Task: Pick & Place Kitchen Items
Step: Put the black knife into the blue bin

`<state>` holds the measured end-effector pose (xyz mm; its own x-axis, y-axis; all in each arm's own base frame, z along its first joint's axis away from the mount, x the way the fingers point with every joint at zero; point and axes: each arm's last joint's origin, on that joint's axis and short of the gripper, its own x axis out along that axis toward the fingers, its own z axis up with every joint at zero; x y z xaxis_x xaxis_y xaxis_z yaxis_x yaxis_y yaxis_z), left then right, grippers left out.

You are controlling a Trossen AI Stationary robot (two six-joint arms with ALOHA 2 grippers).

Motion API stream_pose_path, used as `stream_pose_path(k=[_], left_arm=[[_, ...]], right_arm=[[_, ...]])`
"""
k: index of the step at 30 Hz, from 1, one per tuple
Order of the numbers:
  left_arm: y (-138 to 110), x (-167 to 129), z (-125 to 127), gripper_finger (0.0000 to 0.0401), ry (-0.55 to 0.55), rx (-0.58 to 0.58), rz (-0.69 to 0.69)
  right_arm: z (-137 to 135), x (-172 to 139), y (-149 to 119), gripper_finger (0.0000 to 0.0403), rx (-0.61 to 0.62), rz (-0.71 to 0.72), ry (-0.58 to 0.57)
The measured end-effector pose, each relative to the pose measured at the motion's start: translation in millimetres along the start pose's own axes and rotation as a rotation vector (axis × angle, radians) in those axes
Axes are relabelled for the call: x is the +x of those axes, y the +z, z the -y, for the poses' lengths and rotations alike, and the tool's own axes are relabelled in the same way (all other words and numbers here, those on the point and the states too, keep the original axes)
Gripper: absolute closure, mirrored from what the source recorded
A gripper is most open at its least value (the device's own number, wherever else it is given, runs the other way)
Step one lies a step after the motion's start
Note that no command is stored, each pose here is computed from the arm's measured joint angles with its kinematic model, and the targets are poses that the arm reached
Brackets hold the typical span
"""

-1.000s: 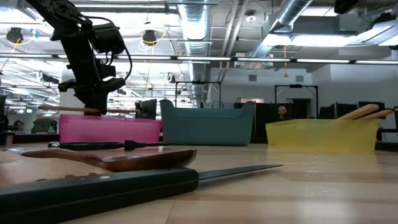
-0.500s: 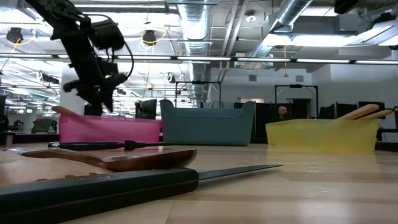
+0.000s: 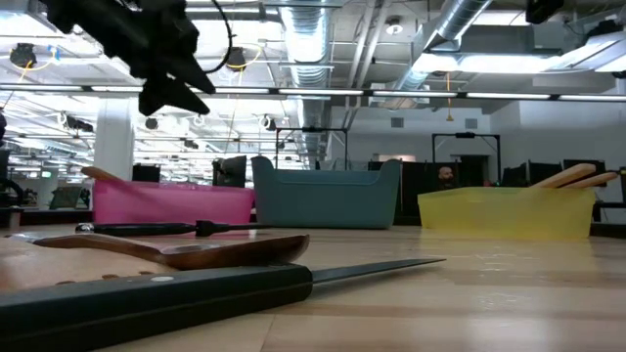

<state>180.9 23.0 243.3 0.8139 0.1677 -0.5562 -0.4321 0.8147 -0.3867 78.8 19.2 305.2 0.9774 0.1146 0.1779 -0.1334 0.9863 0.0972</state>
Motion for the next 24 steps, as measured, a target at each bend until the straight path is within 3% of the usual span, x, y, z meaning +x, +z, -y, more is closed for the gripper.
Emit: stream_pose_path(k=[6,11,17,24], left_arm=[[-25.9,5.1,35.4,0.0233,-0.035,0.156,-0.042],[-46.3,13.8,52.6,0.0233,0.036,0.241,-0.044],[-71.5,36.6,63.3,0.0233,0.114,0.306,-0.102],[-94.9,66.8,58.6,0.0233,0.261,0.393,-0.164]], right_arm=[[0.1,0.0,-2.1,0.0277,0.025,-0.021,-0.002],[0.1,0.0,-2.1,0.0277,0.03,-0.022,-0.002],[0.1,0.0,-2.2,0.0277,0.037,-0.022,-0.002],[0.2,0.0,-2.6,0.0277,0.037,-0.026,-0.002]])
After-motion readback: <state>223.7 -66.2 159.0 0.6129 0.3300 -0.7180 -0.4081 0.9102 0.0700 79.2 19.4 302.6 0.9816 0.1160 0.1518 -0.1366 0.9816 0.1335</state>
